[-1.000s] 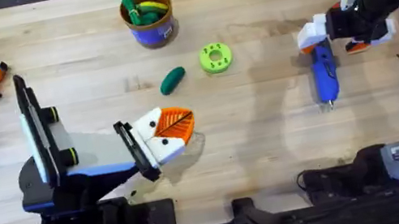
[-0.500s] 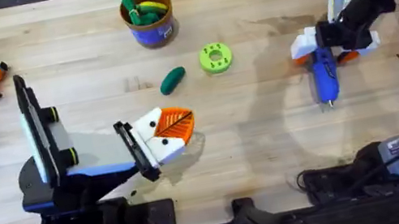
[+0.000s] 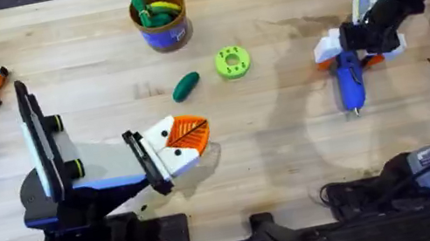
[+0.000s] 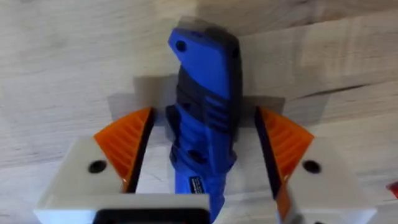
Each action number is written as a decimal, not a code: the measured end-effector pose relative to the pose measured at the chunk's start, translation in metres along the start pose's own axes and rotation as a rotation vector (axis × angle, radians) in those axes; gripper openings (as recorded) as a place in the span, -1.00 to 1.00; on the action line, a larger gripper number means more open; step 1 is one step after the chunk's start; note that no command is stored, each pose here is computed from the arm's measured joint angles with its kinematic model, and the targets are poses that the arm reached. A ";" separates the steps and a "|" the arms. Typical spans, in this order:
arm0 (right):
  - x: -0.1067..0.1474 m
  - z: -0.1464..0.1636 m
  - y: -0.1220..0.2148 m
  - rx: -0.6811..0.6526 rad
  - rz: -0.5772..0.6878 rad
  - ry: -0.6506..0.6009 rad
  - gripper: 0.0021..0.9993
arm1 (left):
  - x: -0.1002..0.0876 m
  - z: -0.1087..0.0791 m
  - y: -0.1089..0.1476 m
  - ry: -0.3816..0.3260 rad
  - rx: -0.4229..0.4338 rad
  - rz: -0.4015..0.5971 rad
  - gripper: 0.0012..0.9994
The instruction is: Pick up the gripper from the table and insert it into the empty holder that is missing its gripper. Then pick up a screw, insert it into the mounting hole, and use the screwdriver to tighten it. Finally, clean up the table by picking up the vegetable and placing it into the bucket.
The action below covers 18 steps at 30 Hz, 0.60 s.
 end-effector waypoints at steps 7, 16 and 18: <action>-0.001 0.000 0.000 0.000 -0.003 0.000 0.34 | 0.000 0.000 0.000 0.000 0.000 0.000 -0.99; -0.001 -0.001 -0.001 0.003 -0.003 -0.005 -0.95 | 0.000 0.000 0.000 0.000 0.000 0.000 -0.99; -0.001 -0.001 -0.001 0.003 -0.004 -0.004 -0.95 | 0.000 0.000 0.000 0.000 0.000 0.000 -0.99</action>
Point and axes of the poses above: each hand's point on the last joint's axis, 136 mm out from that joint toward the fingers, its own y axis back along the fingers, its own z axis along the line the jaws close on, x = y × z, the point moved 1 cm from there along y, back along the fingers, and after that the axes turned 2 degrees about -y, right-handed, at the moved point
